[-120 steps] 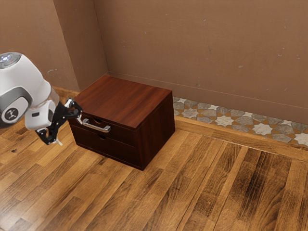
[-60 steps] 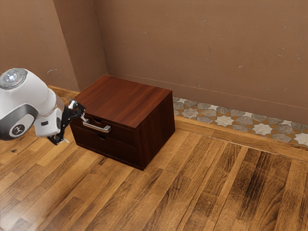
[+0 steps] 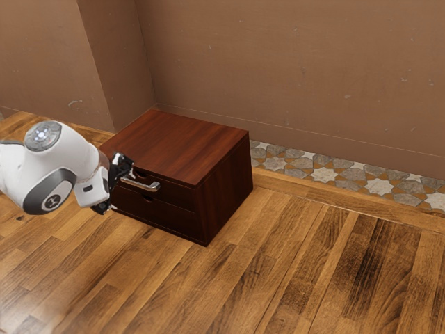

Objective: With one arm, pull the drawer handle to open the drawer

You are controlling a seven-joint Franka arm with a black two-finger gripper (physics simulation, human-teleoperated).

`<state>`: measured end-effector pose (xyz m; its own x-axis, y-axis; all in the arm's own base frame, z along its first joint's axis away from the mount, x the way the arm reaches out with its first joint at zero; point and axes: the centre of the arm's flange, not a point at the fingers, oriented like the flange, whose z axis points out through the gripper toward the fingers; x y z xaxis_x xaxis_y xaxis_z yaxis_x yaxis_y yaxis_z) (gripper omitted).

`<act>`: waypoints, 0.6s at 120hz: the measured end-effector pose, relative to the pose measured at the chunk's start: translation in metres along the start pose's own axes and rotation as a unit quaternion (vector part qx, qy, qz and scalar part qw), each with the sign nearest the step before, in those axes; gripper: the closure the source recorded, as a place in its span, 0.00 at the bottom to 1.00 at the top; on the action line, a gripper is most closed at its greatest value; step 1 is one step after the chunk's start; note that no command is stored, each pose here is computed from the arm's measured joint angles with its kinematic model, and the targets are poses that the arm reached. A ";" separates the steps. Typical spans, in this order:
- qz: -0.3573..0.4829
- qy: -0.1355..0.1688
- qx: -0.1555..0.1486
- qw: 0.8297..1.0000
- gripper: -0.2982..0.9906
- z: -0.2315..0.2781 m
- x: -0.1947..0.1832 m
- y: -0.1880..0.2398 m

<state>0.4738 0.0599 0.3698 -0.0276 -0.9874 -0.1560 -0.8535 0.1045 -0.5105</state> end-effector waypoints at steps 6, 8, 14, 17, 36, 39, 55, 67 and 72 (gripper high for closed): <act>-0.003 0.000 0.001 1.000 0.24 0.006 0.001 0.001; -0.004 0.000 0.002 1.000 0.24 0.007 0.001 0.002; -0.006 0.001 0.005 1.000 0.24 0.011 0.002 0.002; -0.007 0.001 0.007 1.000 0.24 0.011 0.002 0.001; -0.013 0.002 0.014 1.000 0.21 0.020 0.003 0.001; -0.014 0.002 0.013 1.000 0.21 0.021 0.003 0.002; -0.017 0.005 0.016 1.000 0.23 0.022 0.006 0.004; -0.019 0.006 0.017 1.000 0.23 0.021 0.006 0.006; -0.020 0.006 0.017 1.000 0.23 0.021 0.005 0.007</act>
<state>0.4780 0.0580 0.3476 0.0006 -0.9921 -0.1254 -0.8362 0.0683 -0.5441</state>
